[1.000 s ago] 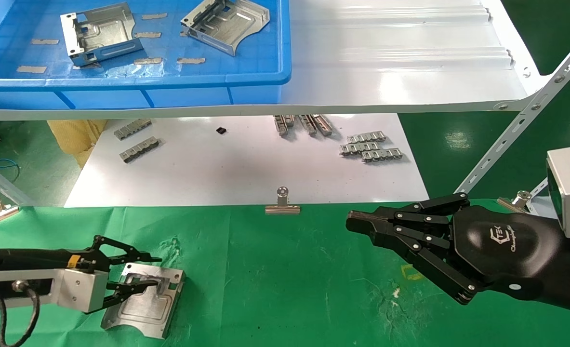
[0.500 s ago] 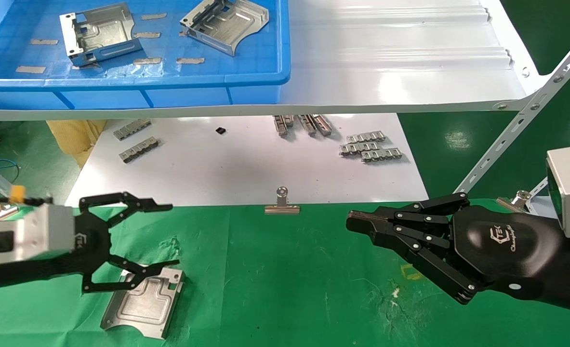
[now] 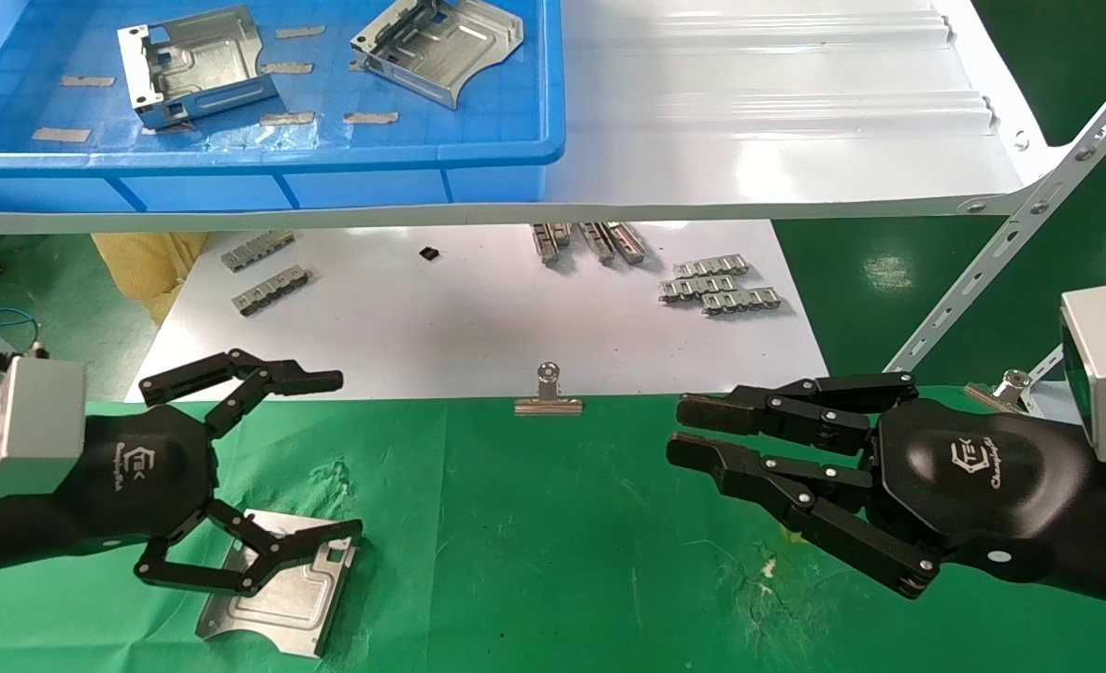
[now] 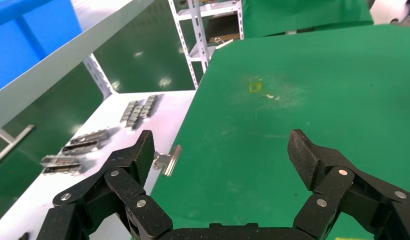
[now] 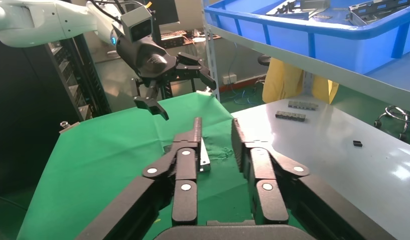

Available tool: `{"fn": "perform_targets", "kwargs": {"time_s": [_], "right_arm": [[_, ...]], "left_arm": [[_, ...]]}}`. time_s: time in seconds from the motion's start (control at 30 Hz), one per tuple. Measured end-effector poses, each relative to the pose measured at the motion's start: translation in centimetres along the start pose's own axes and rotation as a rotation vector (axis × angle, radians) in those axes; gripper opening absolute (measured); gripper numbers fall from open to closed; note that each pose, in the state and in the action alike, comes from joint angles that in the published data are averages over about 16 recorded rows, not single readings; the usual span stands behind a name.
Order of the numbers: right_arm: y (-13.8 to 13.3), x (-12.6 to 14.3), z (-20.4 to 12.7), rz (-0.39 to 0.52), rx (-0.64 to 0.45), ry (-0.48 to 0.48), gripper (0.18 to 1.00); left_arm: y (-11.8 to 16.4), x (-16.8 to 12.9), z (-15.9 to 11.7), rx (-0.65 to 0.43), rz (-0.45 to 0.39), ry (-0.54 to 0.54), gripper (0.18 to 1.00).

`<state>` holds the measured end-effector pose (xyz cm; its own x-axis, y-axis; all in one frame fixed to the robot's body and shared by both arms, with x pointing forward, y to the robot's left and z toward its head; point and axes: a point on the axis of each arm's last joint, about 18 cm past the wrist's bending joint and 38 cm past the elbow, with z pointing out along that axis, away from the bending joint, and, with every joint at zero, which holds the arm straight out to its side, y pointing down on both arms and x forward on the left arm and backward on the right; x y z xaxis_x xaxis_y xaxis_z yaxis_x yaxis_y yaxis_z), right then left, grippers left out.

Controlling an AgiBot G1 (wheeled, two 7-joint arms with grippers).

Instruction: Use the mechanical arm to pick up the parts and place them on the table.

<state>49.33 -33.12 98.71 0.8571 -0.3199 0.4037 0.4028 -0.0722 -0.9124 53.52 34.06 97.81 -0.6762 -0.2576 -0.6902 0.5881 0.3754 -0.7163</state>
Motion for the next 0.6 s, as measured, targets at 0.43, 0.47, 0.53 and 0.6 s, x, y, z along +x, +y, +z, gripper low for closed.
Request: {"fn": "perform_targets", "kwargs": {"time_s": [0.43, 0.47, 0.53, 0.6], "right_arm": [[0.0, 0.0, 0.0, 0.0, 0.0, 0.0, 0.515], [0.0, 0.0, 0.0, 0.0, 0.0, 0.0, 0.542], [0.0, 0.0, 0.0, 0.0, 0.0, 0.0, 0.597], [0.0, 0.0, 0.0, 0.0, 0.0, 0.0, 0.643]], "left_arm": [[-1.8, 1.0, 0.6, 0.072, -0.071, 0.037, 0.999], [-1.9, 1.1, 0.7, 0.077, -0.077, 0.04, 0.999], [-2.2, 1.2, 0.7, 0.088, -0.087, 0.046, 1.0], [-2.4, 1.4, 0.8, 0.098, -0.098, 0.052, 1.001]]}}
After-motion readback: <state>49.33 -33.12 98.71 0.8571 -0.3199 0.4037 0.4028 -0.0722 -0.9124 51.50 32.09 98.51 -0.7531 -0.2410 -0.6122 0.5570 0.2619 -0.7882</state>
